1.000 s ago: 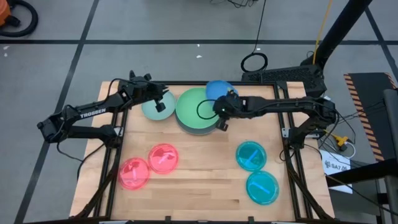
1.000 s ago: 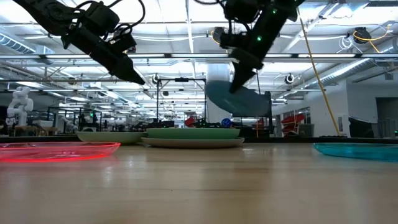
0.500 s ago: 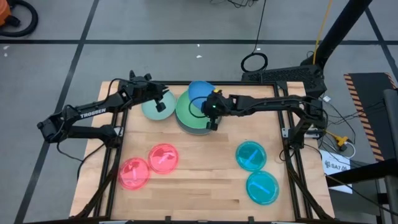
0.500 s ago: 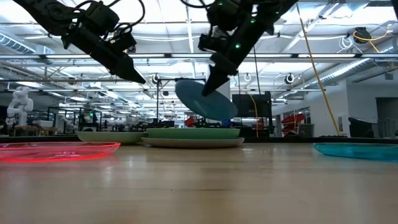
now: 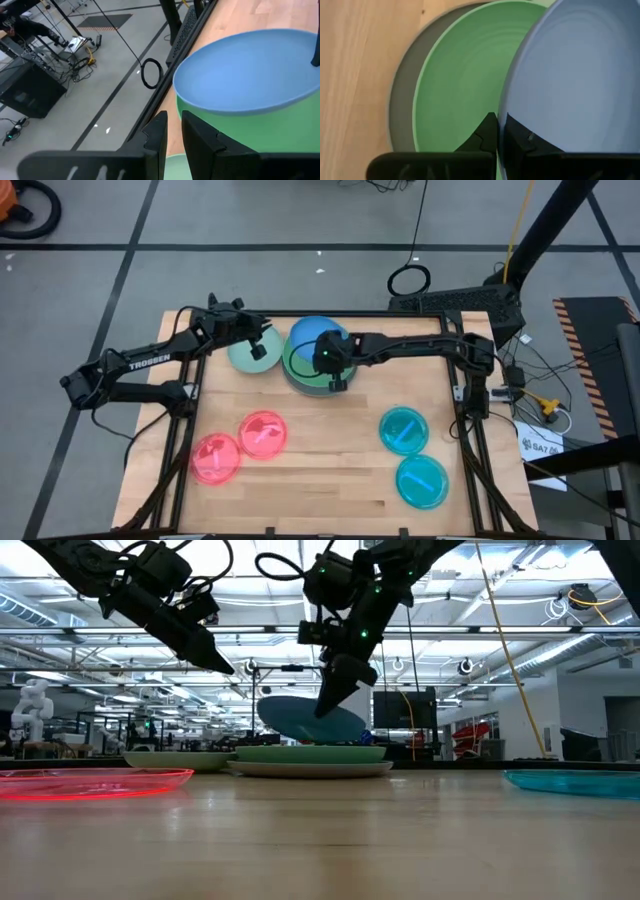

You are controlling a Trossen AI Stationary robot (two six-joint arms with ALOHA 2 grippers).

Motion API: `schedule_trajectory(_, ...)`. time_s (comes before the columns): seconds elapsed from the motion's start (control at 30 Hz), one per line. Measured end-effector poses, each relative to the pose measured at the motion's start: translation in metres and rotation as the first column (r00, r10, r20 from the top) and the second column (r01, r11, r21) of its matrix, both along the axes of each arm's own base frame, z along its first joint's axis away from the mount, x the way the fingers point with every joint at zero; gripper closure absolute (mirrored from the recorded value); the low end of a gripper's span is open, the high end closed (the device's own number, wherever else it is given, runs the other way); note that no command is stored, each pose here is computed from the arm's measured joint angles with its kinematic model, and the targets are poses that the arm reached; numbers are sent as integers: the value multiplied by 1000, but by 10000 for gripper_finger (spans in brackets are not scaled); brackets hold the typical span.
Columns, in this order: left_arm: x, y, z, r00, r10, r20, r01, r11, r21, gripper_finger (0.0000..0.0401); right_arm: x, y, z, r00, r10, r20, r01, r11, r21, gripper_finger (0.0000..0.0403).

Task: Stack plastic plates
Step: Stack the dark blue plate on the green plate

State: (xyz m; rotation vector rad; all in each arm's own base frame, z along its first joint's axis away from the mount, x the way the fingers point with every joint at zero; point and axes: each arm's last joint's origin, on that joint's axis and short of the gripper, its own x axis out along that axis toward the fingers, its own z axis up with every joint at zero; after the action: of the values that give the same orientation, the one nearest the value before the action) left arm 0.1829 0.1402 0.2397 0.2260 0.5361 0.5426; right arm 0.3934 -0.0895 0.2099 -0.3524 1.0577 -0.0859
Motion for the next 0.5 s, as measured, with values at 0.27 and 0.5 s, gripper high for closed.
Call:
schedule_trajectory(0.27,0,0,0,1000,1,1,-1,1000,-1,336,1,0,-1,1000,-2,3,2,1000,2,402)
schedule_trajectory(0.5,0,0,0,1000,1,1,-1,1000,-2,336,0,2,-1,1000,-14,6,14,998,66,396)
